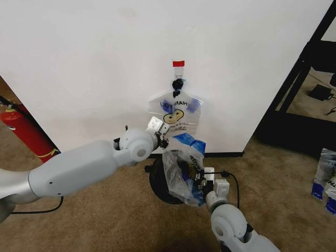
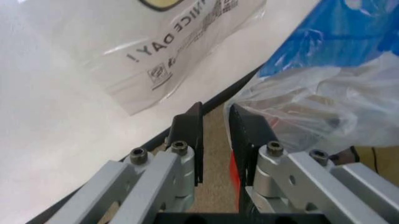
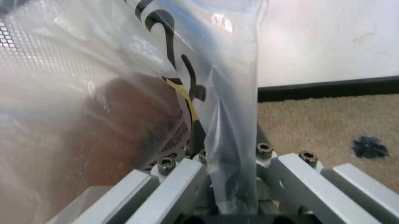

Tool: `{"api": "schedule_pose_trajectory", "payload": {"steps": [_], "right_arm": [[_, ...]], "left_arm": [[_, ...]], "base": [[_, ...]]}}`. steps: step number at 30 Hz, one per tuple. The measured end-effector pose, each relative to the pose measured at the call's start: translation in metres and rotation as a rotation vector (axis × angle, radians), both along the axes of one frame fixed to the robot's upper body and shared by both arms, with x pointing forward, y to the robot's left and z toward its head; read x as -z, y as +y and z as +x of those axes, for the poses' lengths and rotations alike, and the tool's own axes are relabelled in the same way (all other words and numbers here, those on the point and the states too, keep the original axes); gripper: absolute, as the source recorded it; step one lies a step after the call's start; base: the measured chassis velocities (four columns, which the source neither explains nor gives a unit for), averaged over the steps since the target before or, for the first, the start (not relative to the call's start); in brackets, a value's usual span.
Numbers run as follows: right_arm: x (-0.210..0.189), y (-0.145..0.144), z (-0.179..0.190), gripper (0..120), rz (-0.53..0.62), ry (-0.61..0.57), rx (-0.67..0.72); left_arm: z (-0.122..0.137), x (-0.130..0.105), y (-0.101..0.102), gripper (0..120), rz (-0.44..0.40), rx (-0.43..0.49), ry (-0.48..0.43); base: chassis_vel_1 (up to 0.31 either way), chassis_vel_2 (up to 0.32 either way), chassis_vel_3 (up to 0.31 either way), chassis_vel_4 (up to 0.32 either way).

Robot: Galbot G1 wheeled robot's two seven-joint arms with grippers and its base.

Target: Pick up the garbage bag from the wall and place it over the trash bin.

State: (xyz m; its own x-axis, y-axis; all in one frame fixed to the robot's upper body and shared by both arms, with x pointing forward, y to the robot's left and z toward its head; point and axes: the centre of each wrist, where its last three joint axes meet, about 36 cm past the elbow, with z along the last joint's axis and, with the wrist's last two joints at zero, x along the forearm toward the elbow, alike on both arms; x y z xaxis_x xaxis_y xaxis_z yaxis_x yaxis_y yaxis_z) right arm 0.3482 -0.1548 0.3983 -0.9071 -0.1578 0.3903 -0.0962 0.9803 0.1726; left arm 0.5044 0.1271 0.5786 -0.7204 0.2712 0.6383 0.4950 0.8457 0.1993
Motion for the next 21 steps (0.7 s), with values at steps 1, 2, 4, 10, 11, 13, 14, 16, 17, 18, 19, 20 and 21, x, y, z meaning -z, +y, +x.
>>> {"api": "schedule_pose_trajectory", "payload": {"steps": [1, 2, 4, 10, 11, 13, 14, 16, 17, 18, 19, 20, 21], "right_arm": [[0.0, -0.001, 0.0, 0, 0.009, -0.009, -0.002], [-0.001, -0.002, 0.0, 0, 0.016, -0.016, -0.005], [-0.001, -0.003, 0.0, 0, 0.02, -0.021, -0.007], [0.0, -0.002, 0.001, 0, 0.035, -0.034, -0.022], [0.002, -0.002, 0.002, 0, 0.036, -0.034, -0.025], [0.004, -0.001, 0.002, 0, 0.039, -0.034, -0.023], [0.004, 0.0, 0.003, 0, 0.046, -0.036, -0.021], [0.003, 0.001, 0.002, 0, 0.058, -0.036, -0.017], [0.003, 0.001, 0.002, 0, 0.058, -0.036, -0.017], [0.003, 0.001, 0.002, 0, 0.065, -0.036, -0.015], [0.003, 0.001, 0.002, 0, 0.071, -0.036, -0.013], [0.002, 0.0, 0.002, 0, 0.08, -0.036, -0.01], [0.002, 0.0, 0.002, 0, 0.082, -0.037, -0.008]], "left_arm": [[0.0, 0.002, 0.003, 16, 0.001, -0.005, 0.003], [0.0, 0.004, 0.005, 16, 0.002, -0.008, 0.008], [0.0, 0.006, 0.008, 16, 0.002, -0.012, 0.011], [0.003, 0.006, 0.03, 16, -0.005, -0.059, 0.013], [0.004, 0.005, 0.037, 16, -0.004, -0.069, 0.012], [0.004, 0.005, 0.042, 17, -0.001, -0.073, 0.016], [0.003, 0.005, 0.046, 16, 0.0, -0.076, 0.019], [-0.002, 0.009, 0.052, 16, -0.008, -0.082, 0.031], [-0.002, 0.009, 0.052, 16, -0.008, -0.082, 0.031], [-0.004, 0.01, 0.054, 16, -0.013, -0.085, 0.036], [-0.004, 0.011, 0.056, 16, -0.016, -0.089, 0.038], [-0.006, 0.012, 0.059, 16, -0.024, -0.096, 0.042], [-0.006, 0.012, 0.061, 16, -0.026, -0.099, 0.043]], "base": [[0.0, 0.0, 0.0, 0.0], [0.0, 0.0, 0.0, 0.0], [0.0, 0.0, 0.0, 0.0], [0.0, 0.0, 0.0, 0.0], [0.0, 0.0, 0.0, 0.0], [0.0, 0.0, 0.0, 0.0], [0.0, 0.0, 0.0, 0.0], [0.0, 0.0, 0.0, 0.0], [0.0, 0.0, 0.0, 0.0], [0.0, 0.0, 0.0, 0.0], [0.0, 0.0, 0.0, 0.0], [0.0, 0.0, 0.0, 0.0], [0.0, 0.0, 0.0, 0.0]]}}
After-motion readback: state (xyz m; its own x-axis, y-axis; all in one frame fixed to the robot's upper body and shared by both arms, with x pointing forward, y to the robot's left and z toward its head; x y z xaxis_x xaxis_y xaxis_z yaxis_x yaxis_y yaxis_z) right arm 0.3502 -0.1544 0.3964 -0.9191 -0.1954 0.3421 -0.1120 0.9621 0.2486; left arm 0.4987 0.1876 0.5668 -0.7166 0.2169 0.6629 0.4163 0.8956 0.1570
